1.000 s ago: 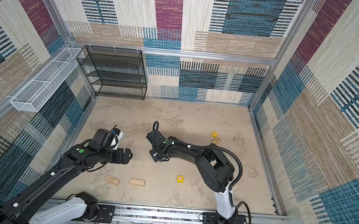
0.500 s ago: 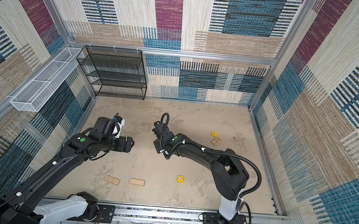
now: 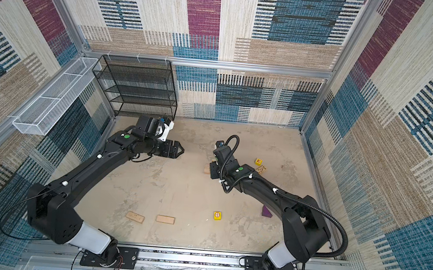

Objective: Build the wood block tower
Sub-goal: 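Lift the dragon bar with the right gripper while the left gripper moves farther out, then carry the dragon bar over the two side-by-side plain bars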

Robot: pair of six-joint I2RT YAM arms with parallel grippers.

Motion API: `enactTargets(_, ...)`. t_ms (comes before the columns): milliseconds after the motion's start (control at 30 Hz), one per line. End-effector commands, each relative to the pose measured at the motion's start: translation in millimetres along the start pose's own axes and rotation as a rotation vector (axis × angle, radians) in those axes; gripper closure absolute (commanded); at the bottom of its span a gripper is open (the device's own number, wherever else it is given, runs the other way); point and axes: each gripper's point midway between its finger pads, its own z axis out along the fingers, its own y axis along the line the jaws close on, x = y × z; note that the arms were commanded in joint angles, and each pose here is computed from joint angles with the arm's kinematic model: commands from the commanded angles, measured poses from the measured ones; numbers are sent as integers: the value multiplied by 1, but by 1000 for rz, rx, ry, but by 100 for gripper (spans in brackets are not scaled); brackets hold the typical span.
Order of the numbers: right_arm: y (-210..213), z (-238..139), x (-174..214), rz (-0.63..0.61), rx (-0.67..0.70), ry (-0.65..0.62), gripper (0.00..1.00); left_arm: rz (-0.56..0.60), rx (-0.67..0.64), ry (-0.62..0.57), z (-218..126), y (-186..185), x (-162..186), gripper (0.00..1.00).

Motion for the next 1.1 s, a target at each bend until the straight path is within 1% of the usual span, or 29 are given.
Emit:
enactTargets(0, -4, -11, -20, 44, -2, -88, 100, 43, 97, 5, 8, -27, -11, 15)
enactTargets(100, -8, -19, -21, 58, -8, -101, 100, 75, 124, 21, 19, -40, -13, 17)
enactTargets(167, -10, -21, -21, 77, -13, -103, 100, 74, 142, 39, 23, -43, -9, 18)
enactTargets(267, -5, -22, -19, 69, -49, -97, 100, 91, 166, 55, 25, -45, -2, 17)
enactTargets(333, -6, -21, -19, 86, -46, -96, 100, 103, 167, 54, 21, -46, 0, 17)
enactTargets(433, -16, -21, -22, 159, 12, -99, 100, 124, 167, 31, 11, -47, -1, 16)
enactTargets(533, -16, -20, -23, 168, 17, -94, 100, 150, 168, 8, 1, -50, -4, 16)
enactTargets(633, -14, -16, -22, 207, 18, -71, 100, 164, 150, -5, -5, -48, -5, 16)
enactTargets(733, -5, -8, -19, 217, -24, -27, 100, 178, 135, -23, -14, -47, -6, 15)
enactTargets(867, -6, 6, -10, 222, 0, 28, 100, 189, 131, -41, -22, -47, -7, 15)
enactTargets(1000, -3, 10, -15, 211, -11, 17, 100, 188, 127, -51, -29, -48, -7, 14)
enactTargets(1067, -1, 11, -21, 213, -18, 3, 100, 163, 145, -51, -30, -49, -6, 14)
